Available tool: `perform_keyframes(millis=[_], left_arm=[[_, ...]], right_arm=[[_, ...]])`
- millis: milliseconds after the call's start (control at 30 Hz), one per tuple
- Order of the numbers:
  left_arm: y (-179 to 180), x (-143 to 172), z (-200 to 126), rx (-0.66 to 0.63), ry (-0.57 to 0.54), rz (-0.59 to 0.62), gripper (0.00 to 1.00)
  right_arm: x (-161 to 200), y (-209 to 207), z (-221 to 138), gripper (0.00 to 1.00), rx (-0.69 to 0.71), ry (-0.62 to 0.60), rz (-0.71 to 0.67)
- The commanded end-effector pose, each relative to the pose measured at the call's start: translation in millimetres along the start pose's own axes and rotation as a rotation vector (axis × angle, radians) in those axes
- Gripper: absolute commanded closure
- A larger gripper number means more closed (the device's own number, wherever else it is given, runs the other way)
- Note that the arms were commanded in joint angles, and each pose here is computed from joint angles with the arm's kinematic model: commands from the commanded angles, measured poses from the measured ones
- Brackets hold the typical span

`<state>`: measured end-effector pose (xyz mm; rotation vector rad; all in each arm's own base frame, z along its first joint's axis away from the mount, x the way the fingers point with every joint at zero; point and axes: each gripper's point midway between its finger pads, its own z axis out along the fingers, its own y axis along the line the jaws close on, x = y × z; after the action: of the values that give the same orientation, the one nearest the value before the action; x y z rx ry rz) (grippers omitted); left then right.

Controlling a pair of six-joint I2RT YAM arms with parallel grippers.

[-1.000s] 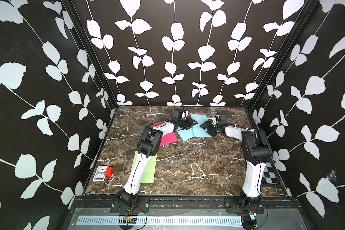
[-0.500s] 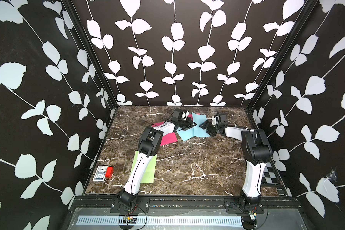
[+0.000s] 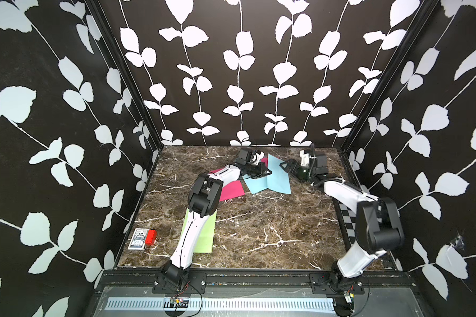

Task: Sort the scattered colored papers by color
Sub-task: Pick up the colored paper from the center of the board.

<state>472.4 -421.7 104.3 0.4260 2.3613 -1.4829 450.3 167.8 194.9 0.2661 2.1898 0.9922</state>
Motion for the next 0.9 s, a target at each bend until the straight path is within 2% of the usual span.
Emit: perform_keyframes(millis=[0, 167, 333, 467, 633, 867], left_arm=[[-97.6, -20.2, -47.5, 0.153, -0.026, 0.22, 1.0], [-142.8, -5.1, -89.8, 0.285, -0.027, 0.301, 1.0], [-174.9, 26.9, -140.6, 0.408, -0.02, 0.404, 1.0], [-185.7, 53.6, -174.4, 0.43, -0.021, 0.484, 1.0], [-199.2, 81.6, -194.3, 0.463, -0.006, 0.559, 1.0], [-202.8, 83.9, -197.8, 0.48, -0.001, 0.569, 1.0]], right_arm=[[1.9, 11.3, -23.7, 0.16, -0.014, -0.025, -0.039], [0.6, 29.0, -59.0, 0.15, -0.054, -0.076, -0.068], [4.2, 40.6, -87.5, 0.16, -0.133, -0.118, -0.075], [11.2, 53.5, -102.7, 0.16, -0.237, -0.119, -0.08], [22.2, 68.1, -111.3, 0.16, -0.342, -0.097, -0.096], [33.1, 84.7, -118.4, 0.18, -0.487, -0.076, -0.1]])
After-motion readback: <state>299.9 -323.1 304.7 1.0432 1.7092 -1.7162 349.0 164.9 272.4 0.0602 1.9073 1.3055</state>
